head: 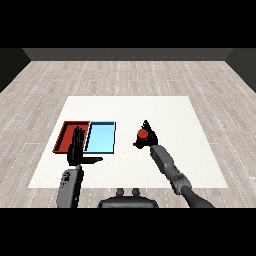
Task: Pick the red can and put it in the red box
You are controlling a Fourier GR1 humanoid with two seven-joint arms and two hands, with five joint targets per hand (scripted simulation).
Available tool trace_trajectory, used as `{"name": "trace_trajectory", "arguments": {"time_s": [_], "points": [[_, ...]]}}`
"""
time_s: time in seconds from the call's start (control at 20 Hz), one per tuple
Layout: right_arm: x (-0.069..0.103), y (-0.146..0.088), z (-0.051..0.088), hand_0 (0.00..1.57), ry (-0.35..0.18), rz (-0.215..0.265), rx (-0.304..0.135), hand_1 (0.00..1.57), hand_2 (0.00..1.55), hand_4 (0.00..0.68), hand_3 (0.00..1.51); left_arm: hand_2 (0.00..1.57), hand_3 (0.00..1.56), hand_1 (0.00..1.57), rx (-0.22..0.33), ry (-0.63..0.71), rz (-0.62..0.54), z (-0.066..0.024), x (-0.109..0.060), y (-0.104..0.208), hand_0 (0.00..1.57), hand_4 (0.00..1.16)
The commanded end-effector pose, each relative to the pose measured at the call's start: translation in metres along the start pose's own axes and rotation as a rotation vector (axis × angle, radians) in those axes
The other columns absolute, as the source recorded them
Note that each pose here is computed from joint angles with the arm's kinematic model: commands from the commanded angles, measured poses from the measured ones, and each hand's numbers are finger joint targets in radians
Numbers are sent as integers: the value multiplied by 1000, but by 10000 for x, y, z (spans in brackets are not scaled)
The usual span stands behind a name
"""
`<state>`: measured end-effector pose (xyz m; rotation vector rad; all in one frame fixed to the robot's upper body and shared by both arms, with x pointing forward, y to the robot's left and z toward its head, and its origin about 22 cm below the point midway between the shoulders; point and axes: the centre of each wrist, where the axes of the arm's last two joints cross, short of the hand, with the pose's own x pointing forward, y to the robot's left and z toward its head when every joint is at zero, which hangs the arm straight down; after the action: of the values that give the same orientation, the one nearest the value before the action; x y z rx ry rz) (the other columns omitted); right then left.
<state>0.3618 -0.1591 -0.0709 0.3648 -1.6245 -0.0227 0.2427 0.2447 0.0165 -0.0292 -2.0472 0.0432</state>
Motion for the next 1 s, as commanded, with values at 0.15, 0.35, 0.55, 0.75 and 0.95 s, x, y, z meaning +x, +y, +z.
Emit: {"name": "trace_trajectory", "arguments": {"time_s": [0.15,0.35,0.55,0.75,0.95], "points": [[-48,69,-54,0,38,88,-2,0,0,0,0,0,0,0,3,-7,-6,103,-91,106,0,0],[-4,49,-76,0,65,75,-108,0,0,0,0,0,0,0,7,3,8,-44,-58,46,0,0],[-12,125,-115,1462,56,188,-188,1462,1459,611,1423,0,0,0,-9,-12,-10,151,-11,15,0,0],[86,177,-207,1472,42,191,-162,1472,1456,600,1404,0,0,0,6,-4,-11,-65,-51,142,0,0],[-10,155,-116,1451,32,216,-156,1451,1441,594,1396,0,0,0,11,-3,-17,-186,-162,86,0,0]]}}
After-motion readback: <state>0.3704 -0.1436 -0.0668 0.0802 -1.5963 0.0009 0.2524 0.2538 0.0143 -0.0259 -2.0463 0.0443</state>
